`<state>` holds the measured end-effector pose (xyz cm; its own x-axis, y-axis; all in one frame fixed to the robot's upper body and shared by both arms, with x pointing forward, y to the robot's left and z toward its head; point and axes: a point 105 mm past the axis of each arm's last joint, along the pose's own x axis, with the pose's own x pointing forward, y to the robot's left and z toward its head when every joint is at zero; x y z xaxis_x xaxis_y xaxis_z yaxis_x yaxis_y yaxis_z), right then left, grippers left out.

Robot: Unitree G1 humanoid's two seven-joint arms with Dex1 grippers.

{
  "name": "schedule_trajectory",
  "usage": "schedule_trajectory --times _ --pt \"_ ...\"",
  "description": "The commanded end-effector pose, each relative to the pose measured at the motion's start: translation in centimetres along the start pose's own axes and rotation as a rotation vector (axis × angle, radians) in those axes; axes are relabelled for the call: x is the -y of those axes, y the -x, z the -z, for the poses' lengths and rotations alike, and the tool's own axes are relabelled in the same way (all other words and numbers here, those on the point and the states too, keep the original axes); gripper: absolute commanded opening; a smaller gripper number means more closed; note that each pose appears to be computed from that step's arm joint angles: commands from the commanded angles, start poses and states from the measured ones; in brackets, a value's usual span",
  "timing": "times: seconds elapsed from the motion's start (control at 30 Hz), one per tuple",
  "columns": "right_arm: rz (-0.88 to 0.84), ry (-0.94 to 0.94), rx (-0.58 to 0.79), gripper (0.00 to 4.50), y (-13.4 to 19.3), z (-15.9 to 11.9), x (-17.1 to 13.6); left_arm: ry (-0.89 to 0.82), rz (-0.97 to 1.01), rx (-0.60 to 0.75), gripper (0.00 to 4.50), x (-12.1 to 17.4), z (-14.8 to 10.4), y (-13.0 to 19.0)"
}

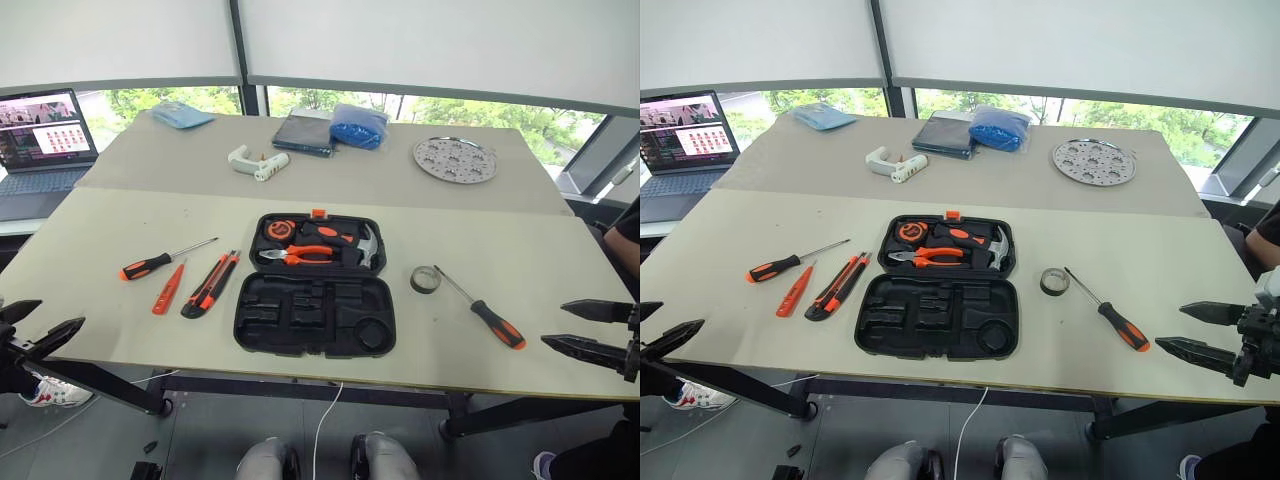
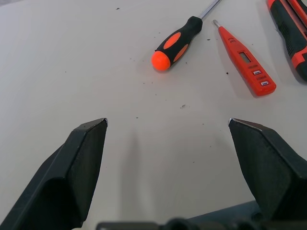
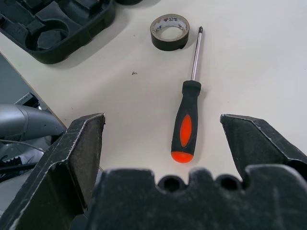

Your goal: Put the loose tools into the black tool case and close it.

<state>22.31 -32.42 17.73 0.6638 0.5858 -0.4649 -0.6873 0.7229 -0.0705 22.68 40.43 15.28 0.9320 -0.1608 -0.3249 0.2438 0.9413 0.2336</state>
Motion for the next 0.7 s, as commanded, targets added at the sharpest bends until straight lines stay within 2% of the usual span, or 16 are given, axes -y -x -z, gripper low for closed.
schedule_trajectory --times 0.03,0.2,0.47,0.7 --pt "-0.015 0.051 0.043 4.49 -0.4 -2.1 -0.7 -0.059 0.024 0.005 4.31 -0.4 -1.6 -0.5" --pt "-0.168 0.128 0.105 4.49 -3.0 -6.1 -4.4 -0.14 0.178 -0.064 4.31 -0.1 -3.2 -4.7" --pt "-0.306 0.261 0.166 4.49 -5.3 -9.4 -8.6 -0.234 0.269 -0.117 4.31 -0.1 -5.5 -10.4" --pt "-0.364 0.317 0.208 4.49 -5.7 -10.8 -10.7 -0.224 0.268 -0.241 4.31 1.2 -4.4 -13.8"
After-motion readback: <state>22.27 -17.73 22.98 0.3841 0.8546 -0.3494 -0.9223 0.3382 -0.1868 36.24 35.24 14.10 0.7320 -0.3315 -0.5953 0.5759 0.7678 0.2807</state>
